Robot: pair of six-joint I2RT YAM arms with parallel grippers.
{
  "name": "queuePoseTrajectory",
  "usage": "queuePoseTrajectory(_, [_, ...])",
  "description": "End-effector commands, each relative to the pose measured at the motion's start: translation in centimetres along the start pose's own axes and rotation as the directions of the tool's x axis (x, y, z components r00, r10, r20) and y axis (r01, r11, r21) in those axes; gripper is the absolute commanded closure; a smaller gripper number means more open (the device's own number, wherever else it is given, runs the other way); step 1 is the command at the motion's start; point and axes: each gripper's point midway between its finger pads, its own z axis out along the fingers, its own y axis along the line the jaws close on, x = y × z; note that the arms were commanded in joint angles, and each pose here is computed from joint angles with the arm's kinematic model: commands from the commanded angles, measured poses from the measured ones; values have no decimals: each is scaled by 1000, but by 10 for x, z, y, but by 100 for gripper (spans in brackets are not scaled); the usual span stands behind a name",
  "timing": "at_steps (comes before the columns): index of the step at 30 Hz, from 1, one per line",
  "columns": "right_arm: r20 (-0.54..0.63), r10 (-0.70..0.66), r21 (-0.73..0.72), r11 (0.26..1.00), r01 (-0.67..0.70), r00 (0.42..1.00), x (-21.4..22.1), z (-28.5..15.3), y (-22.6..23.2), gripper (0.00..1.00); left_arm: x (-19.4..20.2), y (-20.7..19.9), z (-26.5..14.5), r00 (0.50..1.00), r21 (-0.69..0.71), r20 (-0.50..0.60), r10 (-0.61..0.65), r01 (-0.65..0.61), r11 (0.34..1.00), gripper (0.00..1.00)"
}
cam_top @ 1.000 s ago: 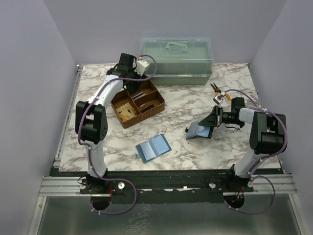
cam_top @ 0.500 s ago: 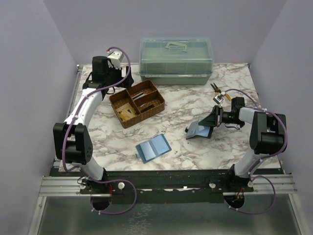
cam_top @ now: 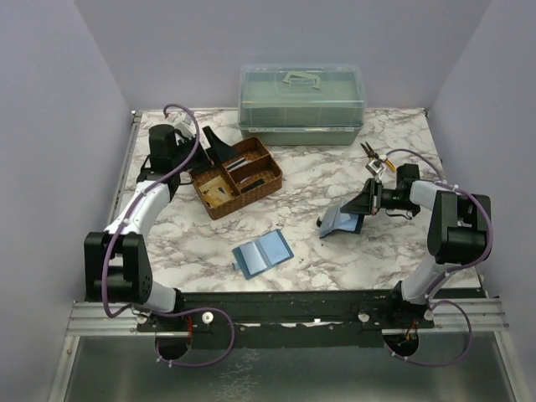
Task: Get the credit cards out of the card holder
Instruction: Pick up the card holder from the center of the board.
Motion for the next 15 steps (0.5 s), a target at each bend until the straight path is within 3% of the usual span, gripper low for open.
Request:
queuePoseTrajectory(1, [-5, -98, 28, 995, 98, 995, -12, -3, 6, 100, 26, -70, -12, 1000, 185, -22, 18, -13, 983, 1])
queuePoseTrajectory(7, [-55, -151, 145, 977, 157, 987, -13, -7, -8, 100, 86, -113, -5, 996, 225, -67, 51, -34, 974, 1])
queuePoseTrajectory(15, [-151, -215, 349, 902, 256, 965, -18, -23, -32, 100, 141, -142, 7, 993, 272, -115, -10, 41, 962, 2])
